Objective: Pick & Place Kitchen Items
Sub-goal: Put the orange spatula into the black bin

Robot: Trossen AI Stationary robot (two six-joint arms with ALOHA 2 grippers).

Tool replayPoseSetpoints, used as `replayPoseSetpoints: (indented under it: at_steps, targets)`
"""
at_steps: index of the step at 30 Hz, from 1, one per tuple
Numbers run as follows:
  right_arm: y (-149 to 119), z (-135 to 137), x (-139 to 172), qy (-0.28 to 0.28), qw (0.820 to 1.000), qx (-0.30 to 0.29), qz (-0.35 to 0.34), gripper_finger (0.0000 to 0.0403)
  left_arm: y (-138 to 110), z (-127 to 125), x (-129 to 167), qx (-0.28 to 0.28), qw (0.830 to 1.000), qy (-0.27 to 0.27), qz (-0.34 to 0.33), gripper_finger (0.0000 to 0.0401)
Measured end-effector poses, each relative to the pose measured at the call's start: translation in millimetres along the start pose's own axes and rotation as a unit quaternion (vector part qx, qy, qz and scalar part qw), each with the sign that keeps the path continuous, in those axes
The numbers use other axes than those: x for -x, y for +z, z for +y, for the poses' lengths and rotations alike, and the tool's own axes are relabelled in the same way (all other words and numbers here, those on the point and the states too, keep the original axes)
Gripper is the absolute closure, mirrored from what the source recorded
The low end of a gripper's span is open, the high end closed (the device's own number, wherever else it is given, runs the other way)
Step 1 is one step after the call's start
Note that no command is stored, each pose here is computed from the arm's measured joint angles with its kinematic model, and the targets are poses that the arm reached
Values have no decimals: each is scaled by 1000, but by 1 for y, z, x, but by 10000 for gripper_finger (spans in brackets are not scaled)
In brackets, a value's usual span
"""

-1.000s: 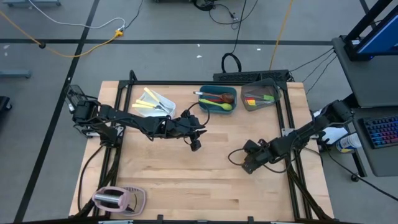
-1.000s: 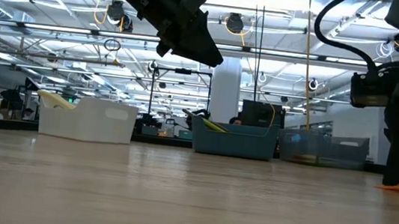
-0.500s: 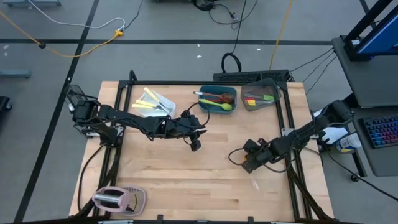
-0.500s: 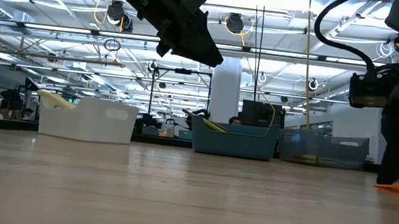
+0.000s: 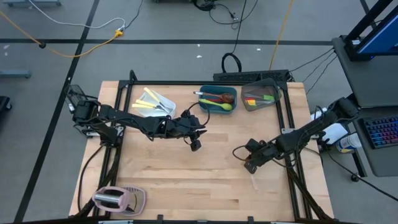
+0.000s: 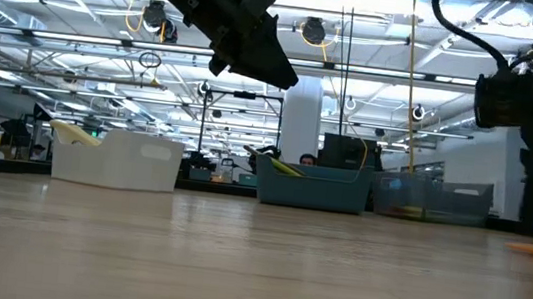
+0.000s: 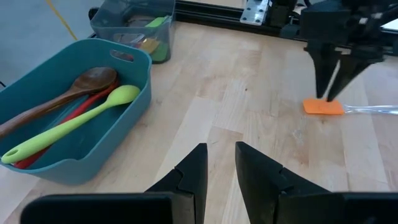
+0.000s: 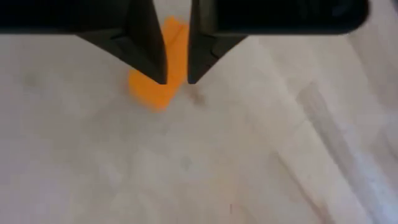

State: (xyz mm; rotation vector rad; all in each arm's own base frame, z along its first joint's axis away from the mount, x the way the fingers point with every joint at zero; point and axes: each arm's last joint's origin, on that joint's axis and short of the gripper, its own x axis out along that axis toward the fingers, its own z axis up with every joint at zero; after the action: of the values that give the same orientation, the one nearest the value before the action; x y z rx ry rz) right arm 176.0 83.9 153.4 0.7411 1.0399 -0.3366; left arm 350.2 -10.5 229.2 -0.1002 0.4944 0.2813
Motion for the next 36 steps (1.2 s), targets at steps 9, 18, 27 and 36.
replayPoseSetpoints:
  at_steps: [9, 18, 27, 36]
  targets:
    - [-4, -6, -9, -46, 996, -68, 24, 252, 0, 0, 0, 0, 1000, 0, 0, 313]
    - [-6, -5, -21, -45, 996, -79, 21, 234, 0, 0, 0, 0, 1000, 0, 1, 313]
    - [-7, -8, -24, -49, 996, -76, 7, 275, 0, 0, 0, -2, 1000, 0, 1, 313]
    - [-7, -10, -25, -62, 996, -58, 0, 378, 0, 0, 0, -2, 1000, 0, 1, 313]
